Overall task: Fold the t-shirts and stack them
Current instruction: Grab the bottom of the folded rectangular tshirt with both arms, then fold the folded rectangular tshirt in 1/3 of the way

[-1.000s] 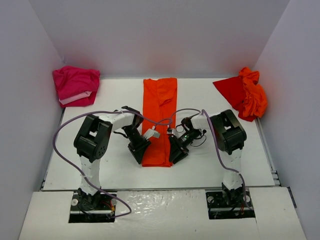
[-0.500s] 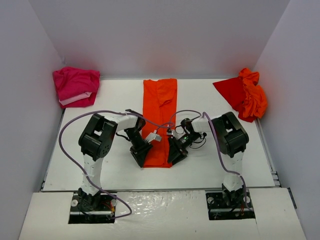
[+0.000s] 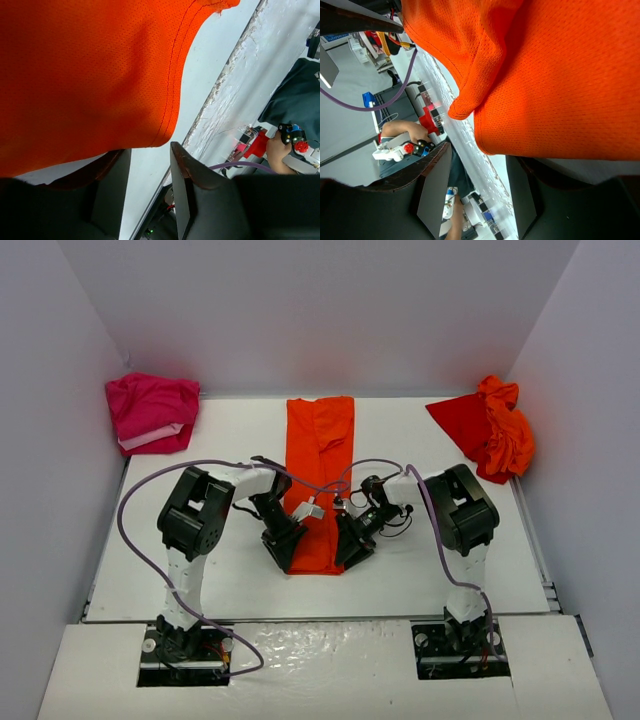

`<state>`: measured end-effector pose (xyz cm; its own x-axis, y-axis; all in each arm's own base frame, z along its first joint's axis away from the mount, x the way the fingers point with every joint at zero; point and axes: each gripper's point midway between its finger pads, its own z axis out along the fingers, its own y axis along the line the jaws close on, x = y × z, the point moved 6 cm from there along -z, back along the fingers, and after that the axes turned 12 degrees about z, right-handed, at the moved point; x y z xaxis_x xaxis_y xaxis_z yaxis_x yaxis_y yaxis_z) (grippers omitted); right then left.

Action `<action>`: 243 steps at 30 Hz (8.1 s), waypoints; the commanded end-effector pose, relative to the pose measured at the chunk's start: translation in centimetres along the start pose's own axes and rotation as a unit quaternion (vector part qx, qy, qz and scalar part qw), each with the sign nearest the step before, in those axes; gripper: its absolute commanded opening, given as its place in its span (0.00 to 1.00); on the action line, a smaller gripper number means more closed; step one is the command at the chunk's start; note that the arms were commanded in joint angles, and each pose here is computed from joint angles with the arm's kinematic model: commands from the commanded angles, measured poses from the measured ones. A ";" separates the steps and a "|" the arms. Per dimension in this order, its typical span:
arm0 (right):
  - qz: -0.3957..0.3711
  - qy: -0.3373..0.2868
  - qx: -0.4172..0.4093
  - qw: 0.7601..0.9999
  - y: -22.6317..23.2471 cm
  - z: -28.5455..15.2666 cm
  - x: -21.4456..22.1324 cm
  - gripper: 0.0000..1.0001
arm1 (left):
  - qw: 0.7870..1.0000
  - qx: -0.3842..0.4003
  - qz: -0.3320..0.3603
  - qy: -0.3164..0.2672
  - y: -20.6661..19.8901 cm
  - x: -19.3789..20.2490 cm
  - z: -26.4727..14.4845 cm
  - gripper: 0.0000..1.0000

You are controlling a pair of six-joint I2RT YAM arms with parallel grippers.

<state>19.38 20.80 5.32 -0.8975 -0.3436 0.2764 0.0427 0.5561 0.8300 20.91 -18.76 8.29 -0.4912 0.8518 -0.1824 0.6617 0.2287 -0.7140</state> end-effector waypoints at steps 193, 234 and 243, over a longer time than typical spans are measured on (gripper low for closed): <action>-0.365 -0.331 0.433 0.755 8.8 -10.5 -28.7 0.00 | 0.922 -0.267 0.074 -0.271 -1.5 -6.8 -22.4 0.00; -0.309 -0.488 0.376 0.724 14.5 -23.8 -16.0 0.00 | 0.938 -0.106 0.078 -0.321 8.3 -14.8 -19.5 0.00; -0.293 -0.458 0.349 0.763 12.1 -22.4 -15.5 0.00 | 0.947 -0.109 0.026 -0.300 13.2 -14.5 -17.2 0.00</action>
<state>44.47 15.59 19.20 -0.6520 -0.2375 -0.7201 -0.4117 0.9083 0.0733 45.86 -19.99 11.59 -0.6534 0.4760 -0.5886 0.7529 0.3277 -0.5707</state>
